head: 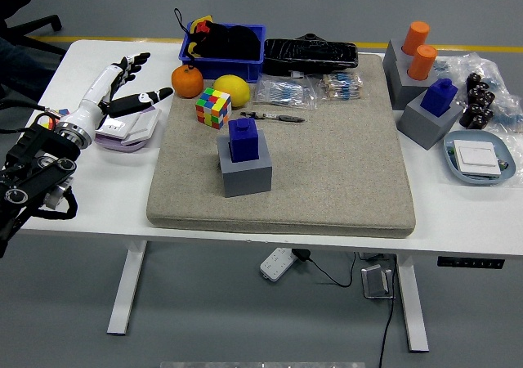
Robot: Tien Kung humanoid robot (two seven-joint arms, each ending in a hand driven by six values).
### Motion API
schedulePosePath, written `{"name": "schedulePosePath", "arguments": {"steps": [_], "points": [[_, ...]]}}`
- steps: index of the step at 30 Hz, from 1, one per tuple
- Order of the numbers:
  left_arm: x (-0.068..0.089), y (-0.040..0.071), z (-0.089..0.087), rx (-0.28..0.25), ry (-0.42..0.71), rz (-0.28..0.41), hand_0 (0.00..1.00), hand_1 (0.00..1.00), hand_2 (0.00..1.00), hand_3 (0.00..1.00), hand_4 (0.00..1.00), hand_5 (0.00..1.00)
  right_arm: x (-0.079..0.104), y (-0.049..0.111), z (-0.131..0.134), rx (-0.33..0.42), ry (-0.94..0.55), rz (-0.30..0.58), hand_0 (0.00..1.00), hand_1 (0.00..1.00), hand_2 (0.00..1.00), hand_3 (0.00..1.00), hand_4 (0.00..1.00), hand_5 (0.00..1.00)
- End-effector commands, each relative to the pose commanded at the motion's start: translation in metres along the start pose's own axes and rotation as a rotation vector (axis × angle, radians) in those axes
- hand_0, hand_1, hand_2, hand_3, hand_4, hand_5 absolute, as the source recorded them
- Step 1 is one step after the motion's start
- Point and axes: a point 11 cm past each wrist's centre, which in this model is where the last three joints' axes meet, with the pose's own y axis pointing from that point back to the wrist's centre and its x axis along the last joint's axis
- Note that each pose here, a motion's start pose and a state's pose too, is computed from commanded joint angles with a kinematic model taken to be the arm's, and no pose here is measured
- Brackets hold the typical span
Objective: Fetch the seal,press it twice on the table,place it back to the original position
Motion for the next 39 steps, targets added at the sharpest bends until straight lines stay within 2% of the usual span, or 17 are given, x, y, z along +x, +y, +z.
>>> {"name": "schedulePosePath", "arguments": {"steps": [6,13,26,39], "points": [[0.024,0.006,-0.013,0.032,-0.004,0.056,0.912,0.926,0.913,0.908,0.998,0.429,0.003,0.001,0.000,0.000,0.001,0.006,0.863,0.773,0.719,0.742,0.796,0.568],[0.037,0.011,-0.023,0.057,-0.009,0.082,0.906,0.908,0.895,0.898,0.998,0.424,0.002,0.000,0.002,0.000,-0.003,0.006,0.863,0.773,0.720,0.743,0.795,0.569],[0.054,0.013,-0.024,0.056,0.000,0.132,0.905,0.911,0.891,0.895,0.998,0.410,0.003,0.000,0.002,0.001,-0.015,0.006,0.863,0.773,0.723,0.743,0.795,0.569],[0.059,0.014,-0.023,0.057,-0.001,0.142,0.902,0.903,0.884,0.895,0.998,0.383,0.001,0.000,0.002,0.005,-0.022,0.003,0.863,0.773,0.724,0.743,0.796,0.569]]}}
